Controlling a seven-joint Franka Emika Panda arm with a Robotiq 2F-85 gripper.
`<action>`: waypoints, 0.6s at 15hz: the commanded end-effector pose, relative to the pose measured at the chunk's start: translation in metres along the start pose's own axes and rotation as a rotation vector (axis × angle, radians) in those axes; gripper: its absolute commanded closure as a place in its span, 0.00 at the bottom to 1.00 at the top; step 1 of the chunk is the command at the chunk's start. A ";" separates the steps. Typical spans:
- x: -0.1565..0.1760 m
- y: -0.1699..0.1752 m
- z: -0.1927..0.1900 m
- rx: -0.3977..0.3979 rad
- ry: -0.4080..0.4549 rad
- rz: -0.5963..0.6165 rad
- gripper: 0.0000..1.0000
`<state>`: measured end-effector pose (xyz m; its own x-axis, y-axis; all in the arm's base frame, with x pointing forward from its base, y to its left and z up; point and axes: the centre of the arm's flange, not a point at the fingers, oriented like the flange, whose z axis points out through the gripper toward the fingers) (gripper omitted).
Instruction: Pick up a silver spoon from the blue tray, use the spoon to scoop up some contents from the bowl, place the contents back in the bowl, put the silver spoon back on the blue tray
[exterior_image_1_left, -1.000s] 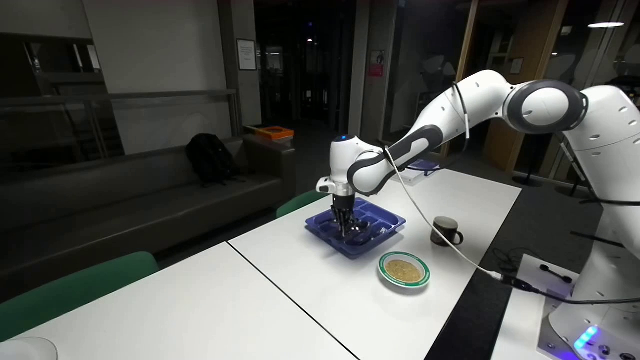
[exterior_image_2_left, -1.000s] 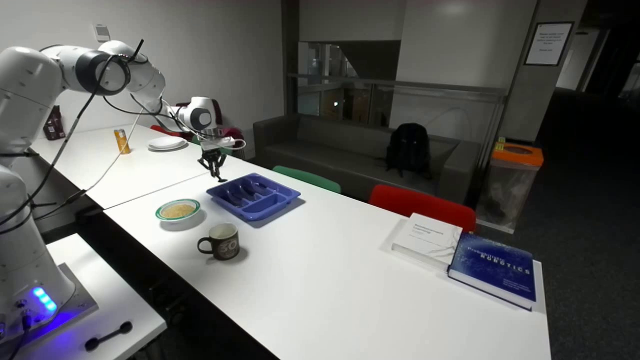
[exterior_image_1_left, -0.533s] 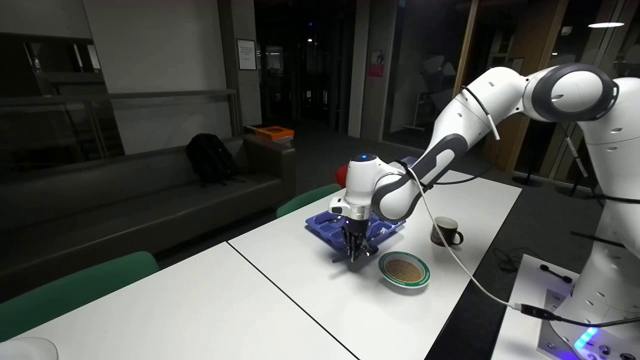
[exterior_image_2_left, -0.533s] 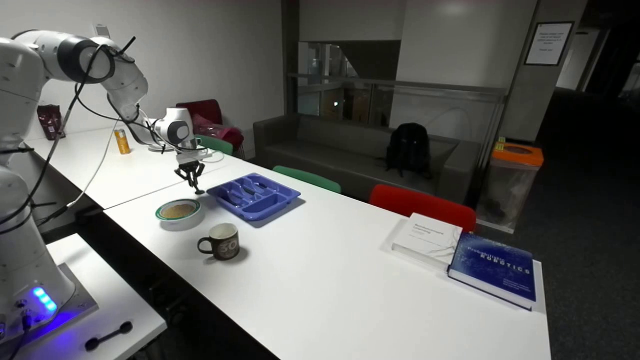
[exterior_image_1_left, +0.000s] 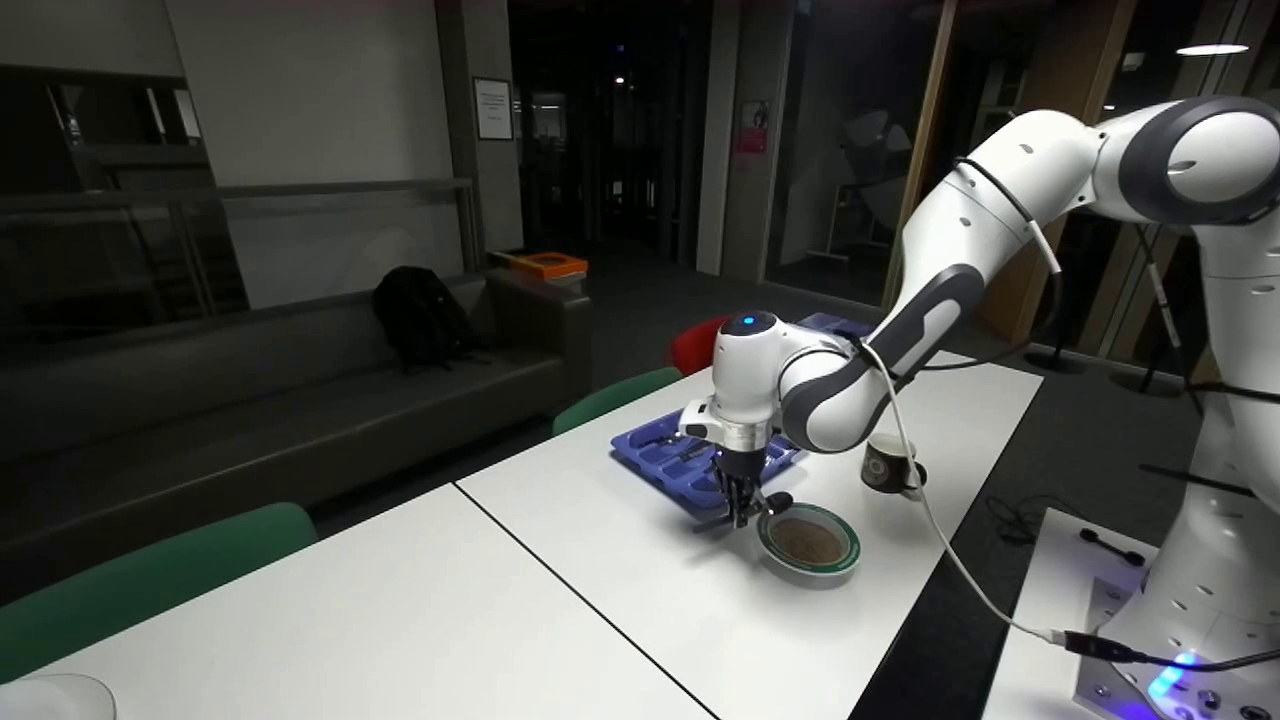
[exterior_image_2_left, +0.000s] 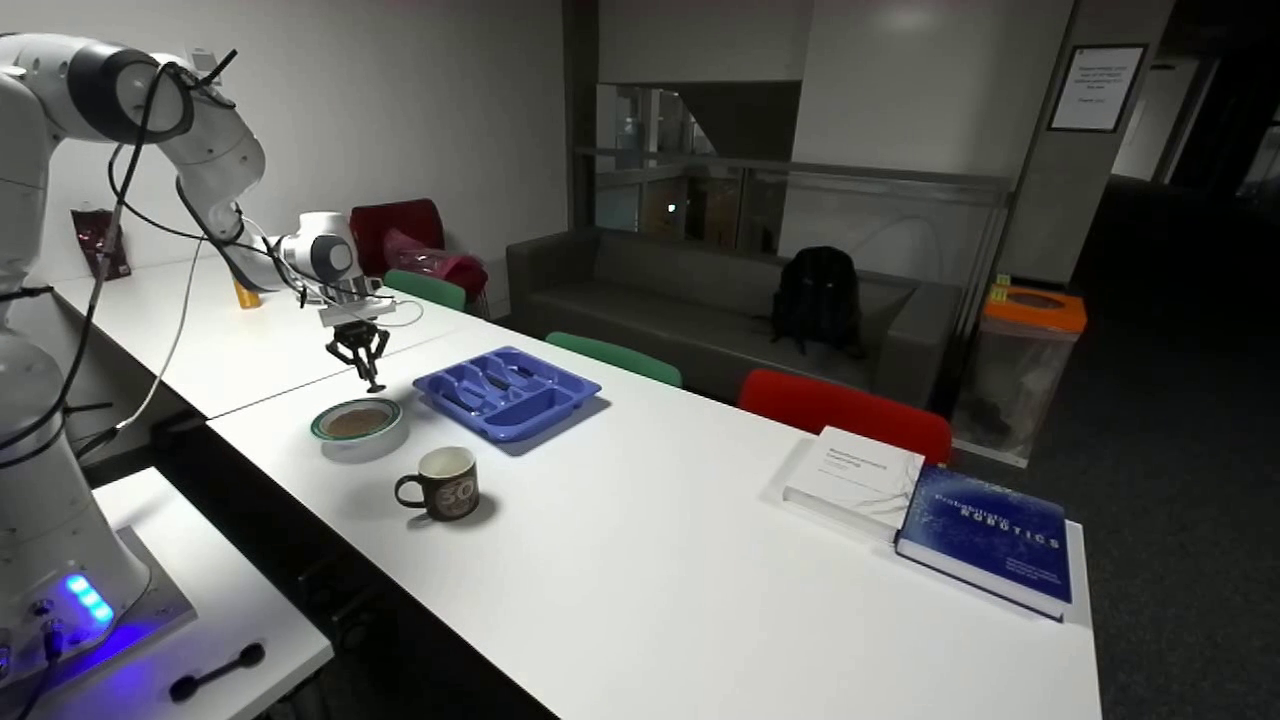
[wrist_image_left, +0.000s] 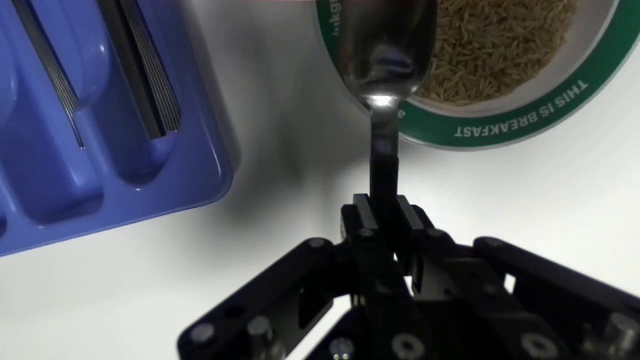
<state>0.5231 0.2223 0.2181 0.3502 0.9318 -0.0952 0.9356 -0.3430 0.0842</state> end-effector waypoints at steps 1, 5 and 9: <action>-0.012 -0.010 -0.016 -0.012 -0.043 0.026 0.97; -0.003 -0.001 -0.003 0.007 -0.022 0.014 0.87; -0.004 -0.001 -0.003 0.008 -0.023 0.014 0.87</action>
<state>0.5203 0.2196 0.2211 0.3643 0.9239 -0.1168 0.9308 -0.3572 0.0776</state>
